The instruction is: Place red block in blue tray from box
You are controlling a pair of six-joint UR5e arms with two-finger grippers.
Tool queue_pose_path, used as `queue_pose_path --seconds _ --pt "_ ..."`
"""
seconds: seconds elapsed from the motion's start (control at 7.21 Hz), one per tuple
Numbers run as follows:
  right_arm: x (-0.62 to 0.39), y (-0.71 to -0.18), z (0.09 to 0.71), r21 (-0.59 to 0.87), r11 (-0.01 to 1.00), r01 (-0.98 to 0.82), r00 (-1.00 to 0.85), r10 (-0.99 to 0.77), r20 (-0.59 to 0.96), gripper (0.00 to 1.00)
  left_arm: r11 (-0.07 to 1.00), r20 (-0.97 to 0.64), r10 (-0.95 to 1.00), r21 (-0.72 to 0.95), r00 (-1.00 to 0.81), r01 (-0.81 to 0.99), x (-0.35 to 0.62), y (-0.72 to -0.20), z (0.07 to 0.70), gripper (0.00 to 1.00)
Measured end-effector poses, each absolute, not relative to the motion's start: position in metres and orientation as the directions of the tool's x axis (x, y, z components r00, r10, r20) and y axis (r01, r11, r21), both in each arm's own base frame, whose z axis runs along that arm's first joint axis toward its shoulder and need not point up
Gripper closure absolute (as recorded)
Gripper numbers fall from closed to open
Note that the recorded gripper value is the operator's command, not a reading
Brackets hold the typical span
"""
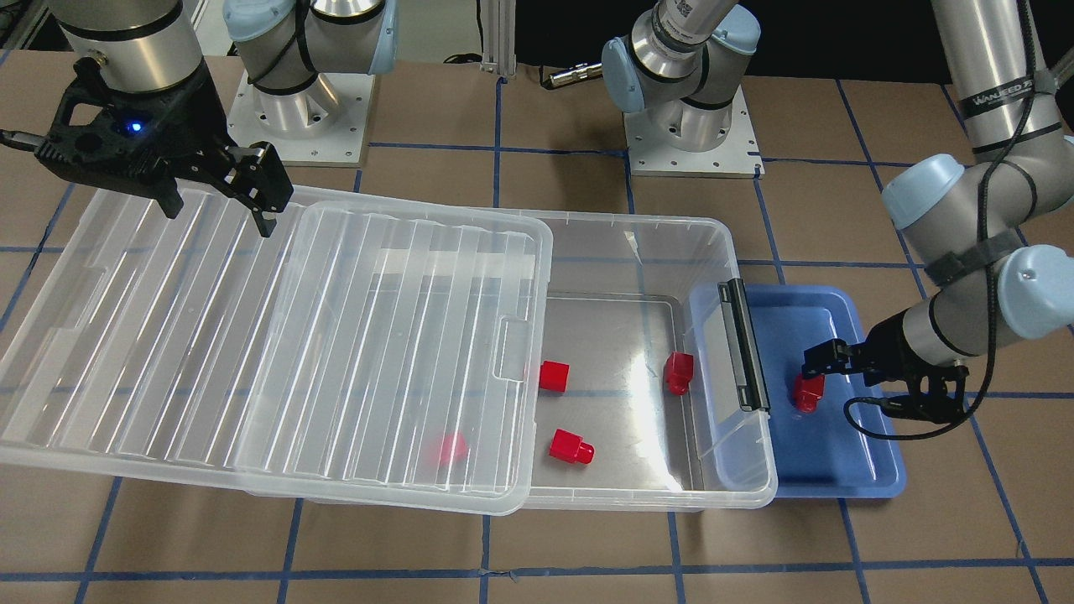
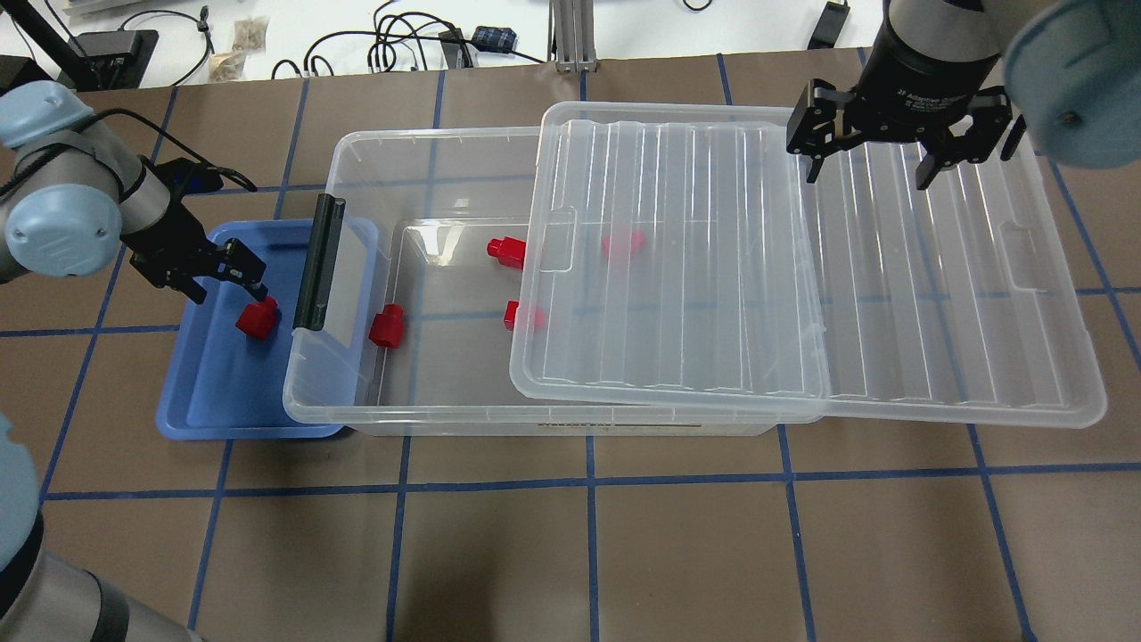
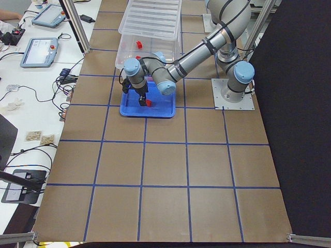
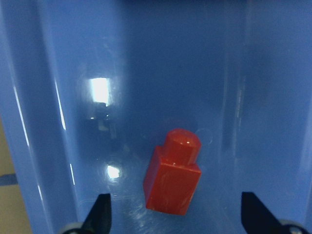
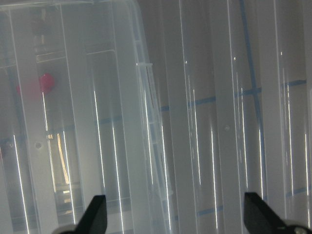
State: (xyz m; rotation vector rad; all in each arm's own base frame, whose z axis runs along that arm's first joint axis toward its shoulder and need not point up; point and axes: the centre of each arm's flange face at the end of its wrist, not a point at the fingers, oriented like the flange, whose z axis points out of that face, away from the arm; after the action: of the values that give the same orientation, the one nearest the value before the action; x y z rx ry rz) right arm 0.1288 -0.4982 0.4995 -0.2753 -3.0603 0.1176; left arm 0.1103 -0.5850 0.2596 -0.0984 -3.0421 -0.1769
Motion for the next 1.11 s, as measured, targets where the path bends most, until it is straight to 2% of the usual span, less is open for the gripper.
queue_pose_path --seconds 0.55,0.83,1.11 --pt "0.1 -0.504 0.497 -0.068 0.982 0.178 -0.98 0.183 0.076 0.0 0.999 0.048 -0.006 0.037 -0.999 -0.004 0.06 -0.568 0.419 0.0" --pt "0.047 -0.508 0.495 -0.031 0.988 0.153 -0.983 0.155 0.101 0.0 1.0 0.034 0.011 0.011 -0.999 0.011 0.008 -0.544 0.46 0.0" --pt "-0.018 -0.509 0.491 -0.005 0.994 0.107 -0.988 0.107 0.107 0.01 0.999 0.03 0.048 0.002 -0.998 0.048 -0.038 -0.531 0.472 0.0"
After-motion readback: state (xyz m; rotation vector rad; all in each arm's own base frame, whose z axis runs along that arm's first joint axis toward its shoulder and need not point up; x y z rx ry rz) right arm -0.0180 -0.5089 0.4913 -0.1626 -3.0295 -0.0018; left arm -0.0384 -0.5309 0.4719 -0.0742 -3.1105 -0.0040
